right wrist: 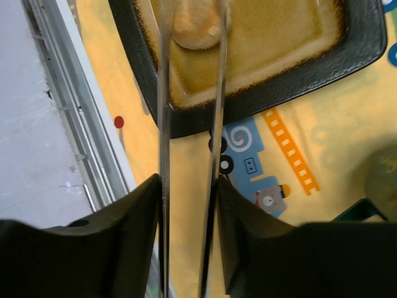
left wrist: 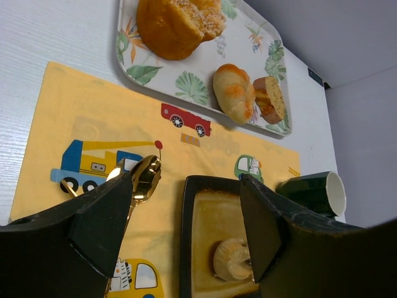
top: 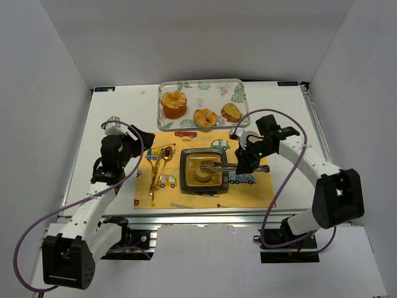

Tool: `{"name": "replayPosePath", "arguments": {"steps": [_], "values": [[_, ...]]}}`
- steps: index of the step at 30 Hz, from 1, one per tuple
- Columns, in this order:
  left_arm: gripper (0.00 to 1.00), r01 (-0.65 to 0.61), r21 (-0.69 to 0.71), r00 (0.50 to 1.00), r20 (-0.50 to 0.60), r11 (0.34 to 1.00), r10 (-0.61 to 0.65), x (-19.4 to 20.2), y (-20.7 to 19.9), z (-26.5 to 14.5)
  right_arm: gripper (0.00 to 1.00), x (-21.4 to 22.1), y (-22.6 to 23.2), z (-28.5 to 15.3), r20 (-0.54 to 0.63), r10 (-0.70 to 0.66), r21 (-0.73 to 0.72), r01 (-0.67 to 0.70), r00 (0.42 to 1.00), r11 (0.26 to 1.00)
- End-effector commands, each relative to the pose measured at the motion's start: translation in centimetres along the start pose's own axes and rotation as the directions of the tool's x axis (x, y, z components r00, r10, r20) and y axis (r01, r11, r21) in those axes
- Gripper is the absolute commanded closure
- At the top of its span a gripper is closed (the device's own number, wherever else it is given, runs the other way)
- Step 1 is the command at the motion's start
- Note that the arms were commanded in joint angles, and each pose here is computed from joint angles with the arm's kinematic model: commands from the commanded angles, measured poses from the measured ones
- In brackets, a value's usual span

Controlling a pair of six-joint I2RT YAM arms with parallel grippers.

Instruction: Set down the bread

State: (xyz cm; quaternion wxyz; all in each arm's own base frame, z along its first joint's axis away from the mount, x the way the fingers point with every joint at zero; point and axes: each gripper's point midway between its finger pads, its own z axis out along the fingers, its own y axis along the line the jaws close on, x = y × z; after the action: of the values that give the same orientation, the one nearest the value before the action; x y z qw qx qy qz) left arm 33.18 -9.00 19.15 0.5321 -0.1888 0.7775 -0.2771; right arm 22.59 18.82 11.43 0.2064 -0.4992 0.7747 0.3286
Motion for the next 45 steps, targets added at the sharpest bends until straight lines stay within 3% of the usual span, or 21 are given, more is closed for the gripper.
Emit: {"name": "replayPosePath", "arguments": {"steps": [1,7,14,20,25,36,45], "values": [[0.21,-0.011,0.033,1.0,0.014,0.999,0.011,-0.2,-0.6,-0.9,0.53,-2.5,-0.8,-0.8,0.058,-0.049,0.054,0.046,0.997,0.997],[0.21,0.001,0.038,0.999,0.035,0.999,-0.002,-0.4,-0.6,-1.6,0.48,-3.9,-0.7,-1.9,0.092,-0.089,0.085,0.082,0.992,0.993],[0.2,-0.003,0.035,0.999,0.047,0.999,0.001,-0.7,-0.7,-2.1,0.55,-9.8,-2.6,-4.5,0.209,-0.173,0.212,0.128,0.963,0.969],[0.2,-0.006,0.037,0.999,0.038,0.999,0.004,-0.6,-0.8,-1.9,0.67,-14.2,-9.5,-5.3,0.254,-0.146,0.429,0.024,0.956,0.903],[0.2,-0.005,0.036,0.999,0.044,0.999,0.003,-0.8,-0.9,-1.8,0.63,-16.2,-13.8,-3.4,0.225,-0.071,0.501,-0.053,0.972,0.864],[0.2,0.011,0.027,0.999,0.052,1.0,-0.013,-0.6,-0.4,-2.0,0.48,-15.5,-15.3,-0.1,0.204,0.077,0.482,-0.169,0.976,0.86],[0.2,0.009,0.021,0.998,0.055,1.0,-0.01,-0.4,-0.2,-2.3,0.46,-13.3,-15.0,1.3,0.137,0.111,0.497,-0.165,0.984,0.852]]}}
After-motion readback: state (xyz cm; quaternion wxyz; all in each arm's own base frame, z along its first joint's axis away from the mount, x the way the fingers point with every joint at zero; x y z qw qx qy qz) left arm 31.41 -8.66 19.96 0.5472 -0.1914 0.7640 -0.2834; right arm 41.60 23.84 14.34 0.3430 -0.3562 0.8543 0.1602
